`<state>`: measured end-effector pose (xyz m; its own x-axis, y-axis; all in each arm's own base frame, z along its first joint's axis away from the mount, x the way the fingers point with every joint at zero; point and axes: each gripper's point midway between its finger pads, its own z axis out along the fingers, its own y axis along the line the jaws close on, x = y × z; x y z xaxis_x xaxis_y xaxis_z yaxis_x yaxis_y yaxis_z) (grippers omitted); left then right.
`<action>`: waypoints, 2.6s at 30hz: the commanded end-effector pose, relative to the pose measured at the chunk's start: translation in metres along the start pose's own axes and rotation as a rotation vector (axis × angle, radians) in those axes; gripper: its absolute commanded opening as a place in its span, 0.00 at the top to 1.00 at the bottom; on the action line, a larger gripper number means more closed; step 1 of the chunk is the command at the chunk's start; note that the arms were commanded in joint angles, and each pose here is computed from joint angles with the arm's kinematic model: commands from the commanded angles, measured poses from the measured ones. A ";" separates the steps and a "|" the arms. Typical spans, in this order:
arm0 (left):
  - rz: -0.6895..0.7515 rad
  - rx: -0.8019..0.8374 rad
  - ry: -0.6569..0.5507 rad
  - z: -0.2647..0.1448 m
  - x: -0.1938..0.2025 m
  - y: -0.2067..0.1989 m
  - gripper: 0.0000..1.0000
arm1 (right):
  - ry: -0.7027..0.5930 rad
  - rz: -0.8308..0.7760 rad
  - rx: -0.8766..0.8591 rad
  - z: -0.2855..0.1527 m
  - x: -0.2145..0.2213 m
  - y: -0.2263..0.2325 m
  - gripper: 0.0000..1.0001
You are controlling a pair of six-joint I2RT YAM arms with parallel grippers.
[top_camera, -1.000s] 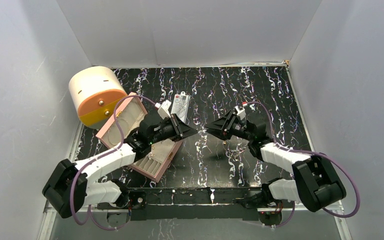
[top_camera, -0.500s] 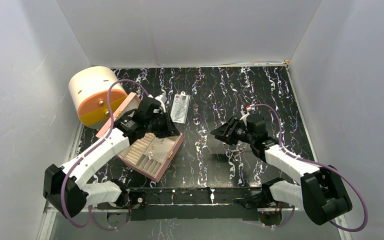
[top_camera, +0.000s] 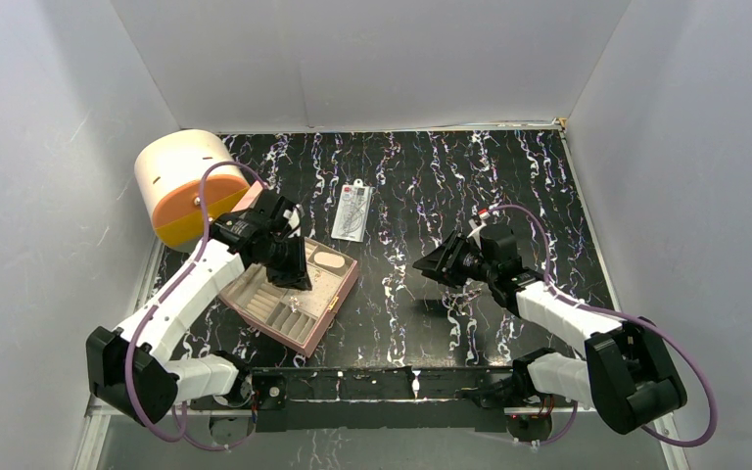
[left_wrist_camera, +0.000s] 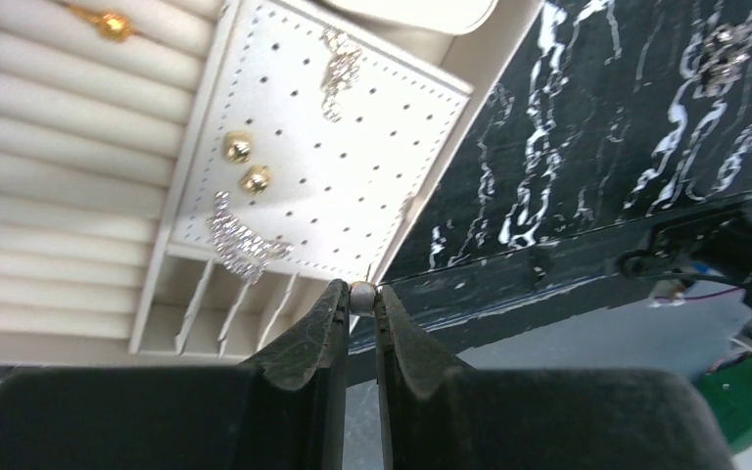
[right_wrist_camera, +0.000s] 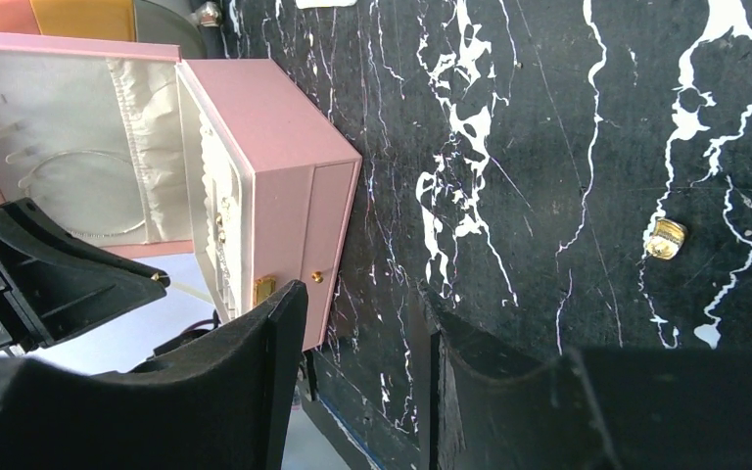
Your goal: Organize the mixed jewelry
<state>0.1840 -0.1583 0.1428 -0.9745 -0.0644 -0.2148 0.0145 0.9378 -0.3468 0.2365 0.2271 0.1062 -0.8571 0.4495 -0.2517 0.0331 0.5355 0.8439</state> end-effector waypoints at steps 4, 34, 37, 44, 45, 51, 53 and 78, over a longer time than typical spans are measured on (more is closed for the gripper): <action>0.065 -0.106 0.052 -0.015 0.011 0.022 0.90 | -0.015 -0.040 -0.040 0.001 -0.008 0.013 0.49; 0.058 -0.129 0.127 0.019 -0.003 0.020 0.90 | 0.022 -0.050 -0.058 0.004 -0.006 0.018 0.50; 0.053 -0.149 0.136 0.020 -0.001 0.024 0.89 | 0.027 -0.050 -0.060 0.004 -0.004 0.017 0.50; 0.049 -0.170 0.141 0.025 0.000 0.029 0.90 | 0.035 -0.046 -0.060 0.005 -0.002 0.015 0.50; 0.048 -0.169 0.142 0.026 0.000 0.029 0.90 | 0.034 -0.046 -0.059 0.005 -0.003 0.015 0.50; 0.042 -0.176 0.125 0.029 -0.002 0.031 0.90 | 0.033 -0.048 -0.062 0.005 -0.003 0.016 0.50; 0.040 -0.173 0.115 0.029 -0.005 0.030 0.90 | 0.036 -0.047 -0.064 0.006 -0.003 0.016 0.50; 0.053 -0.192 0.122 0.028 -0.003 0.034 0.90 | 0.056 -0.025 -0.075 0.007 0.003 0.012 0.50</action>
<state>0.1934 -0.1387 0.1027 -0.9943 0.0159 -0.1054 0.0327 0.9867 -0.1595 0.2308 0.2360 0.0991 -0.8953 0.3894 -0.2164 0.0200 0.5204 0.8537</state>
